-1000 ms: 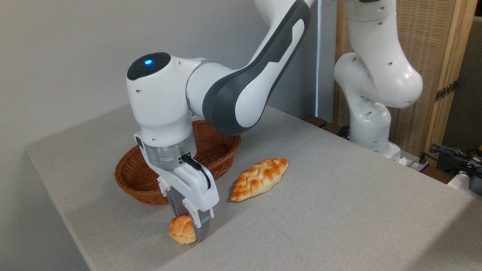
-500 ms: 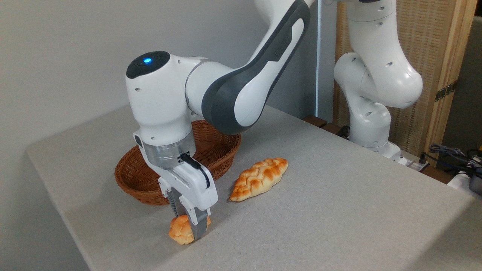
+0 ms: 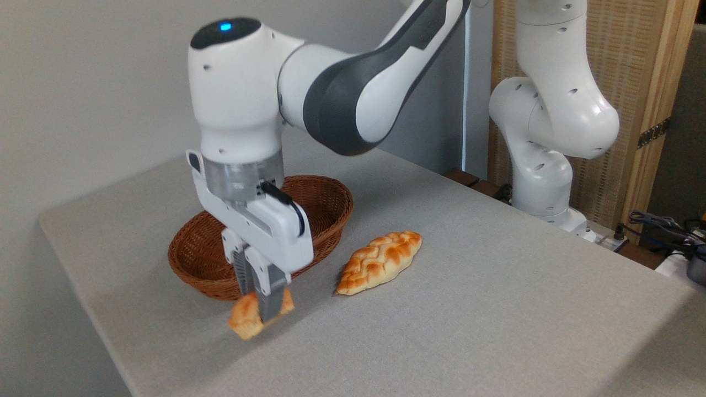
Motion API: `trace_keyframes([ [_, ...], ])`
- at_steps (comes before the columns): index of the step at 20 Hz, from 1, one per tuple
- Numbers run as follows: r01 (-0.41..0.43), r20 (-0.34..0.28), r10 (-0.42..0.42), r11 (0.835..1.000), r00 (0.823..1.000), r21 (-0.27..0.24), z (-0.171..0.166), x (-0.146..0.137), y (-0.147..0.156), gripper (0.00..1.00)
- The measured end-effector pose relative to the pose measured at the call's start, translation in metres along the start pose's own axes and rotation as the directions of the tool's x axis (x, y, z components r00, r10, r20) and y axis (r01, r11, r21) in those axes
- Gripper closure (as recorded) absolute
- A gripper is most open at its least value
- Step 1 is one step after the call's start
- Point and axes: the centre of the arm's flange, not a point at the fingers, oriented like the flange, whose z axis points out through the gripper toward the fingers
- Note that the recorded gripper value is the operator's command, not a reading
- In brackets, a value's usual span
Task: Put bread into the basket
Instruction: 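Lift the bun and carry it over the wicker basket, then lower the bun into the basket and open the gripper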
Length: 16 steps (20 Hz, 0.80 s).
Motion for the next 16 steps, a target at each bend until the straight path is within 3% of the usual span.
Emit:
trace_keyframes([
  [3,-0.033,-0.056,0.033,0.999,0.998,-0.010,-0.019,0.022,0.023,0.74],
  [7,-0.087,-0.119,0.079,0.994,0.990,-0.064,-0.028,0.052,0.067,0.18],
  [9,-0.120,-0.124,0.110,0.990,0.986,-0.078,-0.025,0.065,0.089,0.01],
  [16,-0.133,-0.098,0.121,0.984,0.988,-0.116,-0.007,0.078,0.114,0.00],
])
